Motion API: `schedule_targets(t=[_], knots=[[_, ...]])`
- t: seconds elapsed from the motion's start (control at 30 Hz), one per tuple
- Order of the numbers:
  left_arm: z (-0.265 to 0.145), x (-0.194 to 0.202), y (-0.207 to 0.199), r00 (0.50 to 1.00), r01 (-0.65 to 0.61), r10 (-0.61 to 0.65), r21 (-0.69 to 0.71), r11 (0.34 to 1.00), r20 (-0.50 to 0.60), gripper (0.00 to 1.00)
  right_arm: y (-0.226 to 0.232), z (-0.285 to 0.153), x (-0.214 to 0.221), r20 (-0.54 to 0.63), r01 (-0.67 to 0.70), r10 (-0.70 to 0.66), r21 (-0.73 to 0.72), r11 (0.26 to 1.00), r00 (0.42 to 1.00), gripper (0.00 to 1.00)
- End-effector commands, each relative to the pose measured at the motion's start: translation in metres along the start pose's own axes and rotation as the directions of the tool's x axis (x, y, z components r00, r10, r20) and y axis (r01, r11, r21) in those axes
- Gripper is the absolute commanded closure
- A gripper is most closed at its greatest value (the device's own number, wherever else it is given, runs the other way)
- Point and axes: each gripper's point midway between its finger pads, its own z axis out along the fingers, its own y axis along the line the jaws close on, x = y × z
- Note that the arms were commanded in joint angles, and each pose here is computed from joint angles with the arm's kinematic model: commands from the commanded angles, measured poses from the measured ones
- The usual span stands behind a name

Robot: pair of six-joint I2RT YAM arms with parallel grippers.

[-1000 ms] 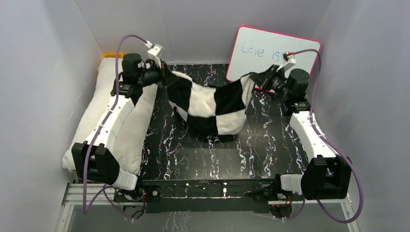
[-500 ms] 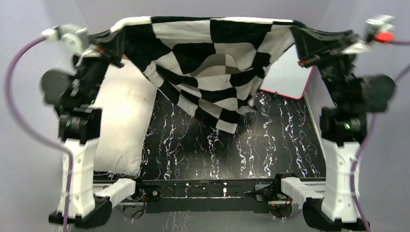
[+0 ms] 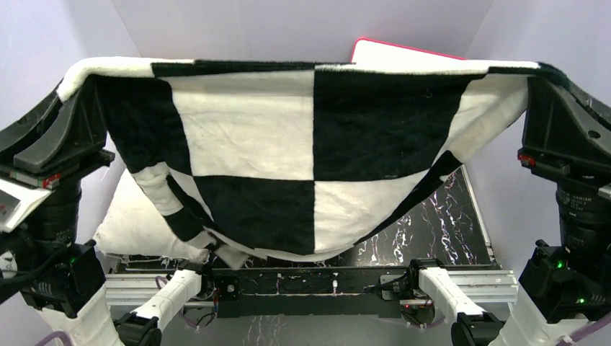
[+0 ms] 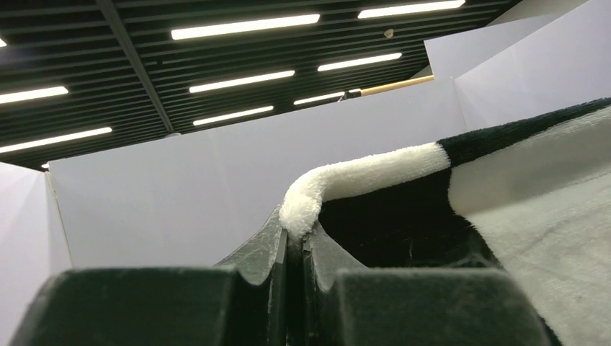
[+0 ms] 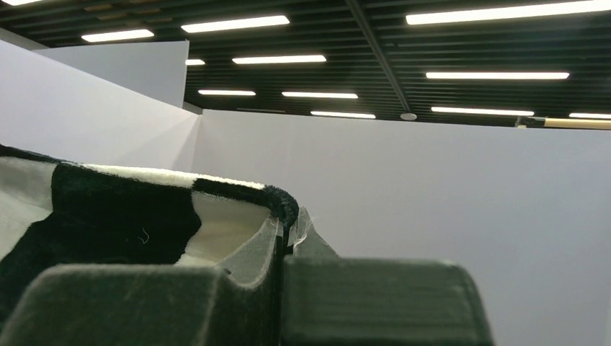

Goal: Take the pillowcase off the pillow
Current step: Fold the pillowcase at the center of the board.

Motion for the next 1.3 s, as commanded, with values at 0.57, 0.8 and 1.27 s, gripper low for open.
schedule_targets(t=[0.57, 0.8, 1.27], knots=[[0.016, -0.077, -0.004, 0.975, 0.003, -0.024, 0.098, 0.995, 0.219, 1.00, 0.005, 0.035, -0.046, 0.146, 0.008, 0.003, -0.080, 0.997, 0.989, 1.00], [-0.045, -0.174, -0.012, 0.914, 0.004, -0.060, 0.141, 0.990, 0.401, 1.00, 0.058, -0.022, -0.142, 0.331, 0.040, 0.022, -0.178, 0.983, 0.943, 1.00], [-0.048, -0.156, 0.002, 0.945, -0.003, -0.019, 0.067, 0.998, 0.326, 1.00, 0.044, -0.015, -0.119, 0.266, -0.018, 0.053, -0.133, 0.991, 0.963, 1.00]])
